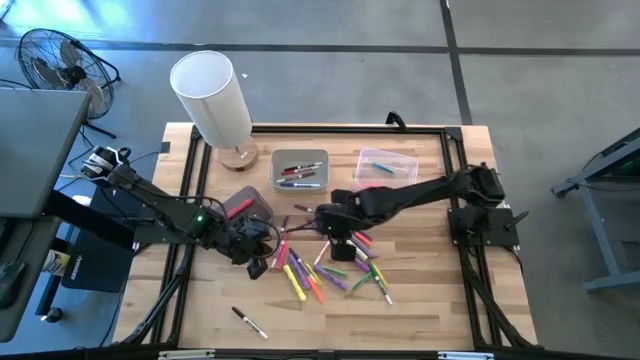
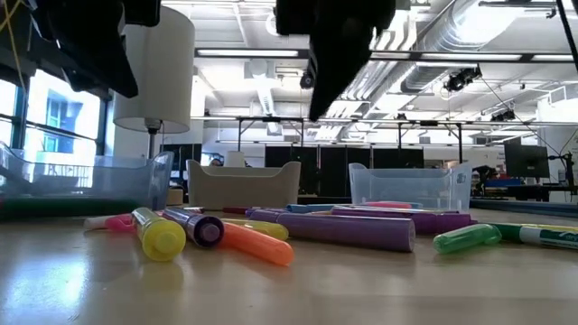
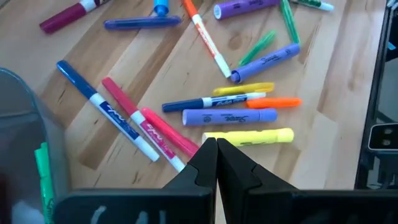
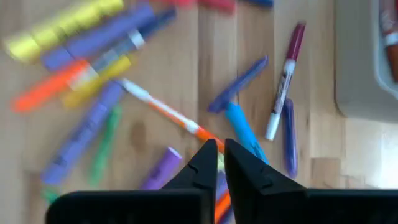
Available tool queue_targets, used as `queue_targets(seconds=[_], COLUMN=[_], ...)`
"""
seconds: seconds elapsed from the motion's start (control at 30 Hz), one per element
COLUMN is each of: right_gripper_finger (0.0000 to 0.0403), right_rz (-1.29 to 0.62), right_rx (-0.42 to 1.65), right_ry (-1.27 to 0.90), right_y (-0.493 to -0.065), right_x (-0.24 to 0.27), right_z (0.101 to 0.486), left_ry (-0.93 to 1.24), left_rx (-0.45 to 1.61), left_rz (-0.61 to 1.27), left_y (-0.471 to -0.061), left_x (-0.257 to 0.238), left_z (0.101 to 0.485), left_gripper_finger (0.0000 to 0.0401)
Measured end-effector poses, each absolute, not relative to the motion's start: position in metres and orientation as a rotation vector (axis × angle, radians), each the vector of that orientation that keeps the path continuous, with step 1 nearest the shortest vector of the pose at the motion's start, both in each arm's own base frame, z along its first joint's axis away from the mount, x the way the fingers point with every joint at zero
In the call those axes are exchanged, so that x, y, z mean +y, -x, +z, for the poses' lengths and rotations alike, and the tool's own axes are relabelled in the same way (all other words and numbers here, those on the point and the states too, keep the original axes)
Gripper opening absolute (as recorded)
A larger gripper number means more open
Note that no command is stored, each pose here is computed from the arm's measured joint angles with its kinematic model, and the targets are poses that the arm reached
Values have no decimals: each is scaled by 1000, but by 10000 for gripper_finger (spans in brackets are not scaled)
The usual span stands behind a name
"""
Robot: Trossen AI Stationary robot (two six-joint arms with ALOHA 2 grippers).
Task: Pick & Place Markers
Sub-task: Put the blue highlighter pen into the black bin
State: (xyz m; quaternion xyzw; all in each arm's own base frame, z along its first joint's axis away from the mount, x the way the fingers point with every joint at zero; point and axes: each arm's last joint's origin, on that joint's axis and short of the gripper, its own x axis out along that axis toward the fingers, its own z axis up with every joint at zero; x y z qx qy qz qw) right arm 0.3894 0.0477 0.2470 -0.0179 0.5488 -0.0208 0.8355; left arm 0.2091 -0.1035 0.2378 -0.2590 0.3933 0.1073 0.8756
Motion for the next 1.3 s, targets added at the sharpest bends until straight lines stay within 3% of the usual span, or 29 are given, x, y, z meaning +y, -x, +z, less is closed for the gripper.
queue_targets(seconds=[0.37, 1.17, 1.3], right_gripper_finger=[117, 116, 97], right_rz=[87, 110, 109], right_rx=[1243, 1235, 1226], right_ry=[241, 295, 295], right_y=[-383, -359, -356], right_x=[9, -16, -16], right_z=[206, 140, 135], left_ry=[512, 485, 488], left_rx=[794, 637, 636], left_rz=[162, 148, 149], left_y=[-210, -183, -183], left_x=[-105, -87, -87], left_z=[243, 275, 275], left_gripper_finger=[0, 0, 0])
